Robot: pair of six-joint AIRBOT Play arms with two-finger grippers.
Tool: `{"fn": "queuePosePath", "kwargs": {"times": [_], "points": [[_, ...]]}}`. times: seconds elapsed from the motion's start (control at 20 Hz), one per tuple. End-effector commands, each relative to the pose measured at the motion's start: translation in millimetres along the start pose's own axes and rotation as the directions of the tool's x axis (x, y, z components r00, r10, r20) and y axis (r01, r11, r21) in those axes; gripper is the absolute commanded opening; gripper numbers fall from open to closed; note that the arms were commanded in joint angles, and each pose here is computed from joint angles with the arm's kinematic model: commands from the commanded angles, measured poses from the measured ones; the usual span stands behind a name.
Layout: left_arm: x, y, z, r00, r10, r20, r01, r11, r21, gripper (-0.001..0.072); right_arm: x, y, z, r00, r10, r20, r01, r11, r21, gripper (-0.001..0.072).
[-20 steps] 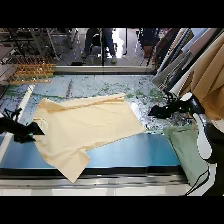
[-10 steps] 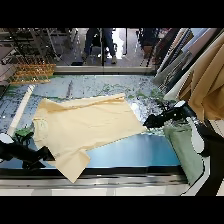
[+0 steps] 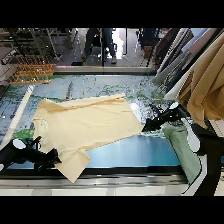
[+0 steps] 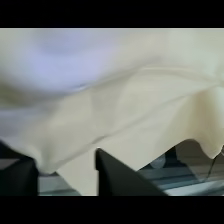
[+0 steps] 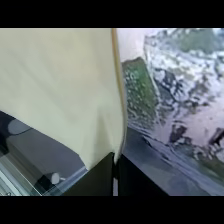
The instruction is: Fold the clothes and pants, and hang the long-sleeved shirts on hangers.
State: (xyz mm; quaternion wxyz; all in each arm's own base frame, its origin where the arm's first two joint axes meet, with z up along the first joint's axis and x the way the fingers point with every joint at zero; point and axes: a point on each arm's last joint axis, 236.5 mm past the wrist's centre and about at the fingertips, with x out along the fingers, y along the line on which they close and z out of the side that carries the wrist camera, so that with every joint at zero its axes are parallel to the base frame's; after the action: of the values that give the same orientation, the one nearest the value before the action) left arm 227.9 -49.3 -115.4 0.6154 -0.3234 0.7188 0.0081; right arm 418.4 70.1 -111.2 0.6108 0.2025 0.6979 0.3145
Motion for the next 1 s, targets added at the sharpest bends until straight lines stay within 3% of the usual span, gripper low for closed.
{"fn": "queuePosePath", "kwargs": {"times": [0.0,0.15,0.3,0.4,0.5,0.65,0.75,0.85,0.95], "points": [[6,-7,22,0.995,-0.024,0.092,0.025,1.000,-0.010,0.0007,1,12,1,1.000,0.026,-0.002,-0.026,1.000,-0.005,0.0016],[-32,-36,30,0.980,-0.128,0.153,0.115,0.989,0.092,0.0005,-28,39,7,0.998,0.007,0.063,-0.001,0.995,-0.095,0.0014],[-129,-98,42,0.904,-0.335,0.267,0.265,0.927,0.267,0.0005,-93,95,5,0.977,-0.050,0.209,0.099,0.968,-0.231,0.0013],[-222,-147,37,0.799,-0.487,0.352,0.325,0.843,0.429,0.0005,-150,147,-10,0.933,-0.087,0.349,0.202,0.930,-0.308,0.0013],[-331,-202,9,0.619,-0.674,0.404,0.350,0.697,0.626,0.0005,-211,206,-39,0.840,-0.113,0.531,0.341,0.871,-0.354,0.0013],[-488,-266,-83,0.276,-0.891,0.360,0.225,0.424,0.878,0.0005,-307,314,-105,0.554,-0.078,0.829,0.611,0.714,-0.342,0.0014],[-561,-287,-153,0.090,-0.956,0.280,0.087,0.288,0.954,0.0006,-370,397,-171,0.261,0.042,0.964,0.781,0.578,-0.236,0.0014],[-605,-299,-210,-0.042,-0.979,0.200,-0.033,0.202,0.979,0.0006,-410,465,-240,0.028,0.191,0.981,0.864,0.489,-0.120,0.0013],[-626,-302,-237,-0.109,-0.979,0.175,-0.109,0.187,0.976,0.0005,-428,503,-284,-0.088,0.290,0.953,0.893,0.447,-0.053,0.0013]]}}
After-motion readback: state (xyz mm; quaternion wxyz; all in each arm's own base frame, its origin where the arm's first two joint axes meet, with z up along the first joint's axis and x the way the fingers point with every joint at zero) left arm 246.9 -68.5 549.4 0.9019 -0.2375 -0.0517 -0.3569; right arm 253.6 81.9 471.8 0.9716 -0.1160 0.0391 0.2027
